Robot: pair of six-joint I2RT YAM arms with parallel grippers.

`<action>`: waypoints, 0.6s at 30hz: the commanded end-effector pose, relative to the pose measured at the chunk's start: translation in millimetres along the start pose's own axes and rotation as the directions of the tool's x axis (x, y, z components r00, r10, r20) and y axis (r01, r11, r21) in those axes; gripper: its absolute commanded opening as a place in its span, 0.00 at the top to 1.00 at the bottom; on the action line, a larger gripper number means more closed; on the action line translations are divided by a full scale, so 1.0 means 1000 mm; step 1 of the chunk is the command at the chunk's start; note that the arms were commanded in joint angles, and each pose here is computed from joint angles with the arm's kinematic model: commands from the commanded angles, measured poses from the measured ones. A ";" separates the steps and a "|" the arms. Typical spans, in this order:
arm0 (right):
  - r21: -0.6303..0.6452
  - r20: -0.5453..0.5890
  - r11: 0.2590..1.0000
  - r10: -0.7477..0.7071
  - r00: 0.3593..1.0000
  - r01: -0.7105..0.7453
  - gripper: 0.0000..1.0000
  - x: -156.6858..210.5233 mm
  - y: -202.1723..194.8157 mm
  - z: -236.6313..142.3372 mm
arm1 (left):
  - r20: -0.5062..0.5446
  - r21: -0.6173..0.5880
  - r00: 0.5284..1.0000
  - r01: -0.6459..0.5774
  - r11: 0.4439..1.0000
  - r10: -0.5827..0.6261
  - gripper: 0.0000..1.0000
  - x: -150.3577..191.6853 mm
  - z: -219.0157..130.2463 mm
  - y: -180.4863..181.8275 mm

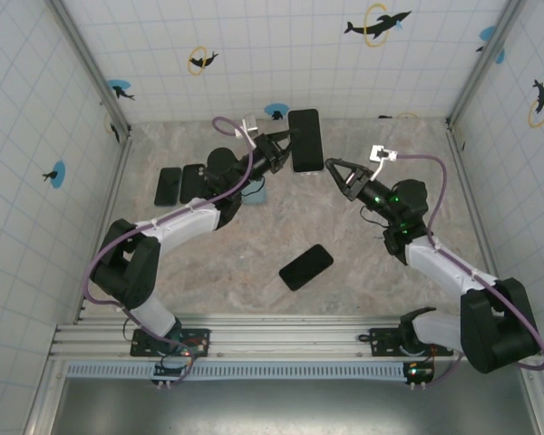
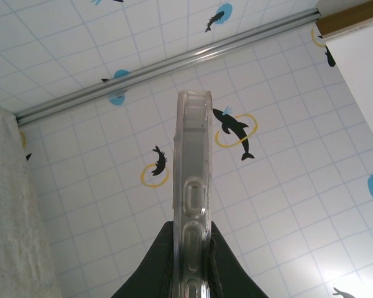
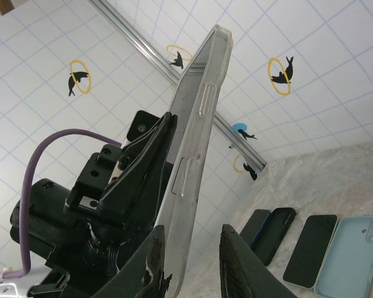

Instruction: Take the phone out of the phone case

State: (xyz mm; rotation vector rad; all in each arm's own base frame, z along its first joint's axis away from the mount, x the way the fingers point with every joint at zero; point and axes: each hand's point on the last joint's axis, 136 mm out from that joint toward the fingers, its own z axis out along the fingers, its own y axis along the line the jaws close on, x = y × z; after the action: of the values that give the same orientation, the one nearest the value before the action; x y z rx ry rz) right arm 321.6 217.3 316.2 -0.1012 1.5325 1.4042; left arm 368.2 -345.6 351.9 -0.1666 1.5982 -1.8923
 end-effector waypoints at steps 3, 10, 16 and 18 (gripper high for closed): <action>-0.028 -0.043 1.000 0.011 0.999 -0.012 0.74 0.009 0.004 0.008 | 0.032 0.140 0.999 -0.028 0.990 0.024 1.00 -0.007 0.002 -0.044; -0.014 -0.101 1.000 0.018 0.995 -0.019 0.74 0.021 0.002 0.016 | 0.070 0.121 0.998 -0.004 0.993 -0.005 1.00 -0.005 0.007 -0.042; -0.020 -0.108 0.997 0.073 0.992 -0.076 0.74 0.025 0.004 0.022 | 0.091 0.118 0.996 0.008 0.993 -0.019 1.00 0.004 0.010 -0.040; -0.003 -0.129 0.996 0.091 0.987 -0.092 0.74 0.029 0.001 0.025 | 0.098 0.115 0.995 0.006 0.993 -0.017 1.00 0.006 0.012 -0.040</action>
State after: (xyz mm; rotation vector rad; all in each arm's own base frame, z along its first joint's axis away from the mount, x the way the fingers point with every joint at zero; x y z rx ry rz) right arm 324.9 237.1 301.4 -0.0945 1.6043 1.4534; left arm 372.6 -350.4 350.9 -0.2695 1.5608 -1.8524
